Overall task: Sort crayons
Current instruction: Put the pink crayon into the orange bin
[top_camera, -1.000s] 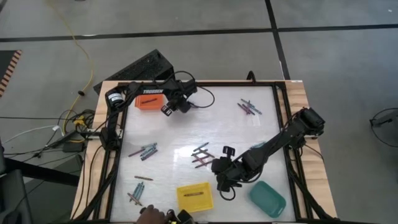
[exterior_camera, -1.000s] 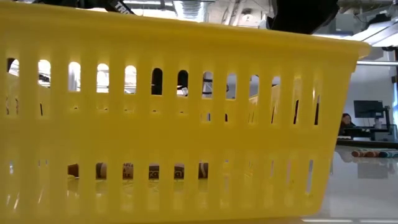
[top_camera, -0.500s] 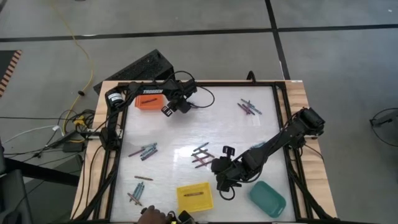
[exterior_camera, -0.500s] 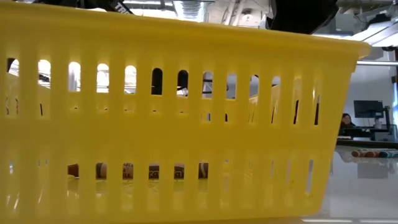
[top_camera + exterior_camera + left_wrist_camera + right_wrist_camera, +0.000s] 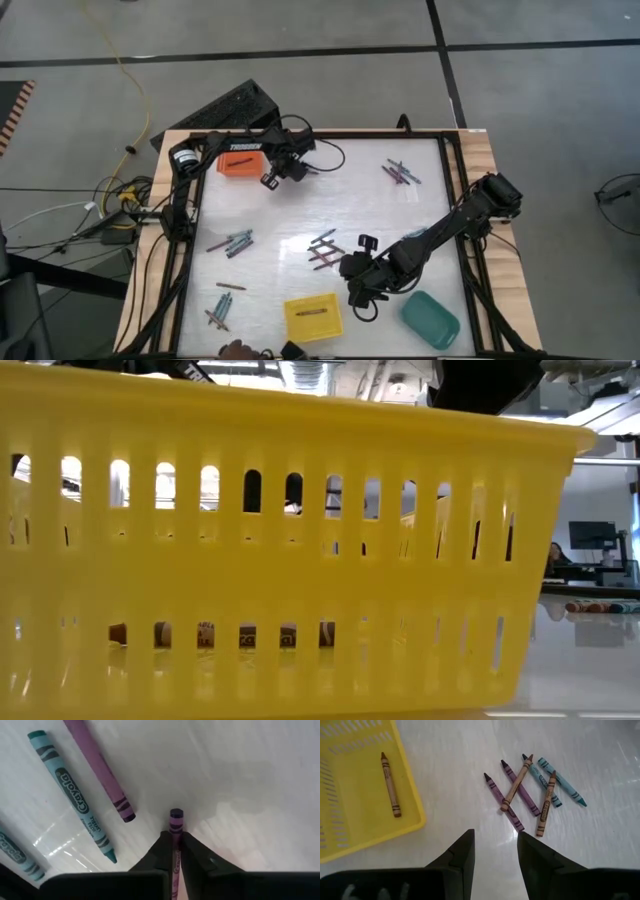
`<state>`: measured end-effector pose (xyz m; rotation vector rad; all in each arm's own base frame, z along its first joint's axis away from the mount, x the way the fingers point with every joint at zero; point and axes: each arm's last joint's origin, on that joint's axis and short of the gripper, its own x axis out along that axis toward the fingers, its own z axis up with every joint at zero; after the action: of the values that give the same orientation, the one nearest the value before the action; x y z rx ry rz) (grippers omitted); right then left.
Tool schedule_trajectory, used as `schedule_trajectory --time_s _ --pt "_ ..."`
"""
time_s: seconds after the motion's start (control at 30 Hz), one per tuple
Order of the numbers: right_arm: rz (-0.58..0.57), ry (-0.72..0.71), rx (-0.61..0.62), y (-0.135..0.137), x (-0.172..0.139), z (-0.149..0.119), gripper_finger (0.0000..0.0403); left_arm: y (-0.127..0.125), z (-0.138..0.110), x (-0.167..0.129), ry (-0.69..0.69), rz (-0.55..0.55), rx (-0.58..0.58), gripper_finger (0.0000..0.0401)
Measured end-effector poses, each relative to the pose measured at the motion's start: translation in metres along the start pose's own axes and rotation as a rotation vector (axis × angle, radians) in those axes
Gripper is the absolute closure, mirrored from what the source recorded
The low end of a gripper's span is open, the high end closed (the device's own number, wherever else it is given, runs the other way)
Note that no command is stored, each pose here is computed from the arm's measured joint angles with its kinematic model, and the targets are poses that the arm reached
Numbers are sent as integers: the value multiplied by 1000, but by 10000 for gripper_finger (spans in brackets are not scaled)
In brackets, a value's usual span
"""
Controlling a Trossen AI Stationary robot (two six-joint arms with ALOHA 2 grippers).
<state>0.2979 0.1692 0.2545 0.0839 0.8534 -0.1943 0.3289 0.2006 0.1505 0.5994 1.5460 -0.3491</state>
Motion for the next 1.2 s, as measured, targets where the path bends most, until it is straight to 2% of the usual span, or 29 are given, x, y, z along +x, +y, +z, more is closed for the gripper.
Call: schedule_trajectory --time_s 0.23,0.5,0.7,0.83,0.93,1.2 --pt "1 -1 1 0 0 0 262 -9 9 -9 48 -40 -9 400" --pt "9 -6 -1 2 -1 0 262 -16 25 -45 42 103 66 401" --pt "14 -7 -8 5 -3 -2 262 -20 19 -78 65 216 15 401" --pt "19 -9 -12 6 -4 -3 262 -21 4 -104 47 288 -71 401" --pt "25 -10 -18 9 -5 -4 262 -19 -15 -116 23 299 -171 401" --pt "34 -14 -19 11 -6 -6 262 -12 -77 -117 -26 167 -471 401"
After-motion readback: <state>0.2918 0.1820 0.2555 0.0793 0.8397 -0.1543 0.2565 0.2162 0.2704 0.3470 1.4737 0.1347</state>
